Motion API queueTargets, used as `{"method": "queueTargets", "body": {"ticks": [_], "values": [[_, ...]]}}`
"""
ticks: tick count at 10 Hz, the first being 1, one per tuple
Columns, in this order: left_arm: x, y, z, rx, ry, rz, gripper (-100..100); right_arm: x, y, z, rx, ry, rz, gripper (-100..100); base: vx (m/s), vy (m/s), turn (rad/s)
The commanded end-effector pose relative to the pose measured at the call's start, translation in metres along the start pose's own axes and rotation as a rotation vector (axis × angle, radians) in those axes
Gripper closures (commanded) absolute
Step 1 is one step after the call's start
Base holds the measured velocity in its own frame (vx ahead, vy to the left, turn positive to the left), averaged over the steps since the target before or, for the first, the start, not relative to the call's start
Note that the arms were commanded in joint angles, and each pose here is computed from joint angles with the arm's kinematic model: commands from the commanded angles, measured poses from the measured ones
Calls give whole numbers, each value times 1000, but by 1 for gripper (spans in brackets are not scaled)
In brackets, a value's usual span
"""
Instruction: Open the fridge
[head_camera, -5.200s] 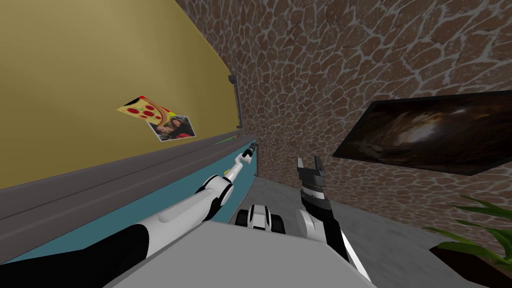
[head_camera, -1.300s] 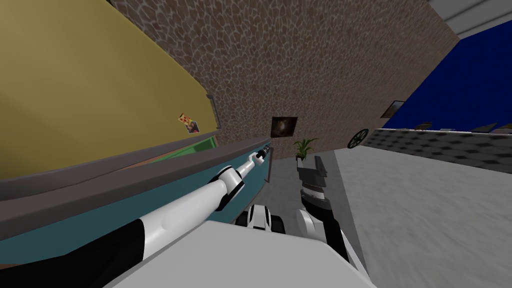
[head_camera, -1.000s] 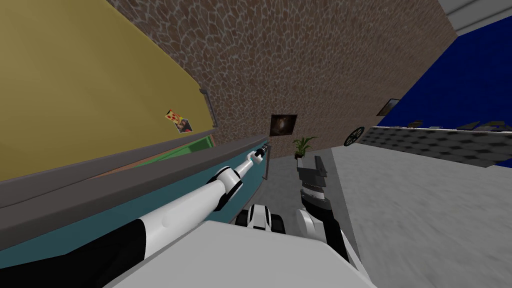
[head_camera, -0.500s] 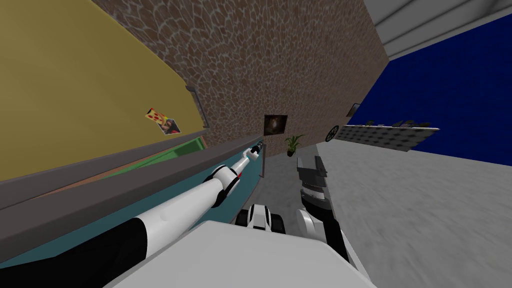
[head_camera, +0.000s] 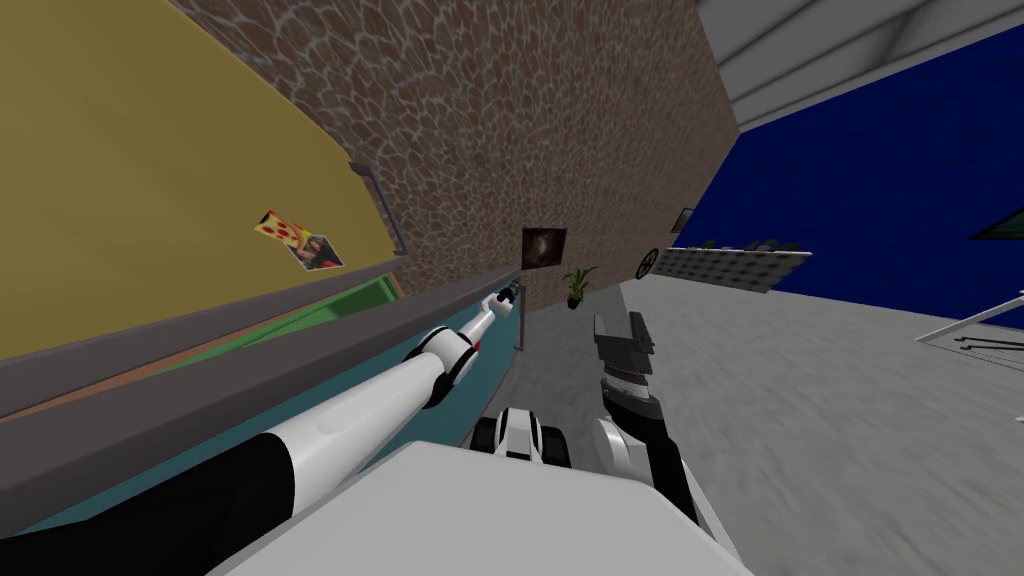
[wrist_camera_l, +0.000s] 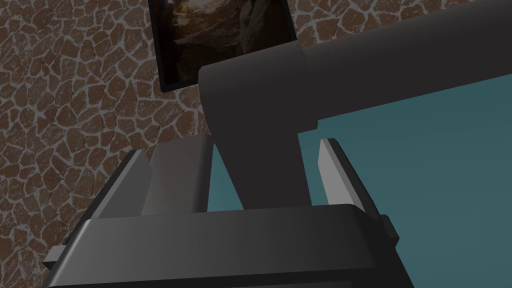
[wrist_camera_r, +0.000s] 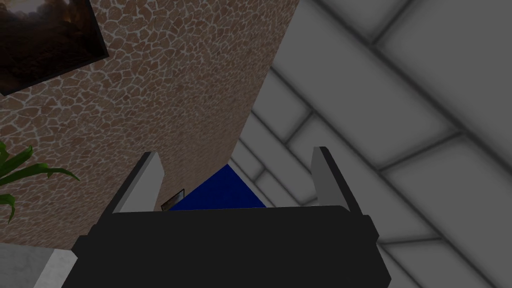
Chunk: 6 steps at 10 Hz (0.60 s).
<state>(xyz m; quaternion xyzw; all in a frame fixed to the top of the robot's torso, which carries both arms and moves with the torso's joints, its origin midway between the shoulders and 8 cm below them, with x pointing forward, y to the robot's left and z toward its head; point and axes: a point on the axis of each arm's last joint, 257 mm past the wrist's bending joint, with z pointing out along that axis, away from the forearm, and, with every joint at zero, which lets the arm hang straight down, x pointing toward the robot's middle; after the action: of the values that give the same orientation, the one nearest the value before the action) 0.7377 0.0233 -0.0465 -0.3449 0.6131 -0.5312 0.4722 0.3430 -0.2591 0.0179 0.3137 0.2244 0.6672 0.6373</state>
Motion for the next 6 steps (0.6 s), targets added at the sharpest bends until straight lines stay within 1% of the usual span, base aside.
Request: {"method": "queueTargets", "body": {"ticks": [1,6], "values": [[0,2,0,-4,0,-1,0,0,0,0,0,0,0,0,6,-3,-11],[3,9,-1,-17,2,-4,0,0,0,0,0,0,0,0,1,-1,-2]]}}
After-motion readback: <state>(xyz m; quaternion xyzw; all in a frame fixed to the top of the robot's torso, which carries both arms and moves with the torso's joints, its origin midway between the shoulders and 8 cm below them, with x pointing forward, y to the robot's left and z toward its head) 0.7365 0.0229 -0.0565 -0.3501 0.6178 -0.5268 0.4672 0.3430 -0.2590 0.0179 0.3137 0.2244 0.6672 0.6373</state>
